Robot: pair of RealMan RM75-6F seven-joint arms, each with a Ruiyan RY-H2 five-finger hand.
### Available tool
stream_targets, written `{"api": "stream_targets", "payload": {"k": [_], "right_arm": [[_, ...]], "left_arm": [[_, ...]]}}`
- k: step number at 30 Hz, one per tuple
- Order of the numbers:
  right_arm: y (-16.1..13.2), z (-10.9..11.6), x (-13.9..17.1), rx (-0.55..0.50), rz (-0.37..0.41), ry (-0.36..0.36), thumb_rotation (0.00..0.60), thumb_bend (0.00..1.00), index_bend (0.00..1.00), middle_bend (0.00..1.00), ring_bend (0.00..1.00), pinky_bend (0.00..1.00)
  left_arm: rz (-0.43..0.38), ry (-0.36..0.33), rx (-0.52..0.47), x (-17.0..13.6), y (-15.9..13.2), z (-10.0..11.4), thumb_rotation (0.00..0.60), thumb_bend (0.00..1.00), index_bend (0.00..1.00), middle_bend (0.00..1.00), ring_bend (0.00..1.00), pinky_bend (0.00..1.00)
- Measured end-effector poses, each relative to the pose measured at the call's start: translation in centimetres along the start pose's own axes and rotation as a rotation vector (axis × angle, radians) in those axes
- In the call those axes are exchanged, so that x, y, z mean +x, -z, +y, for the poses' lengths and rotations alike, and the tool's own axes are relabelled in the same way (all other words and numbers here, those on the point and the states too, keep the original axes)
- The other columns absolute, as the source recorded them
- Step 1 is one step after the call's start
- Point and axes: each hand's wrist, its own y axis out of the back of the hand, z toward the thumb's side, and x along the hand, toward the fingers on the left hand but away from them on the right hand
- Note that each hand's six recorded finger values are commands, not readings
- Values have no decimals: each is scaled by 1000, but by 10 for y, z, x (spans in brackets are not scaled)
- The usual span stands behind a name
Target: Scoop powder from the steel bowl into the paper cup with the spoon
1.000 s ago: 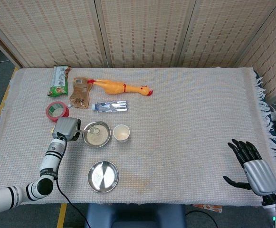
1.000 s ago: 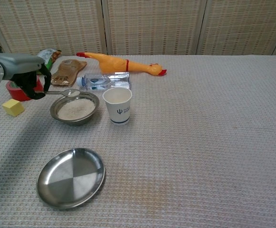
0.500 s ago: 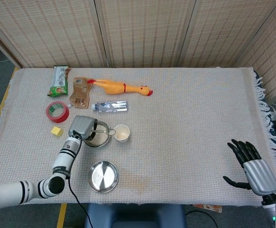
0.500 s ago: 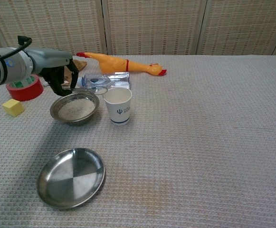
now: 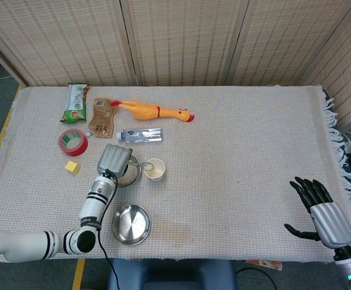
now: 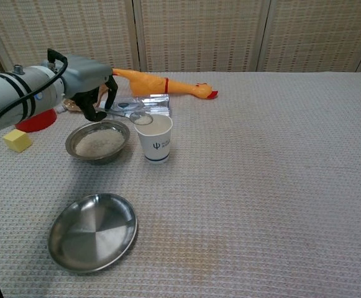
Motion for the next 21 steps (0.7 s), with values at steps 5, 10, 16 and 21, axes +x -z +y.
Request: {"api": "stream_targets", "payload": {"k": [5,10,16,21], "right_arm": [[-1,1,1,-2,2,6,450,114,0,0,0,0],[-2,1,2,-3,6,5,451,114,0,0,0,0],[-2,4,4,-7,10,11,450,114,0,0,0,0],[-2,4,5,-11,11,12,451,114,0,0,0,0]], "left_arm": [[-28,-83,98,-5,-13,-2,600,394,714,1000,1000,1000],[-43,-172,210,-7,-21,-5,600,400,714,1000,1000,1000],[-46,-276,340,-7,-24,-11,600,400,714,1000,1000,1000],[-64,-377,424,-9,-28,-13,600,401,714,1000,1000,1000]]}}
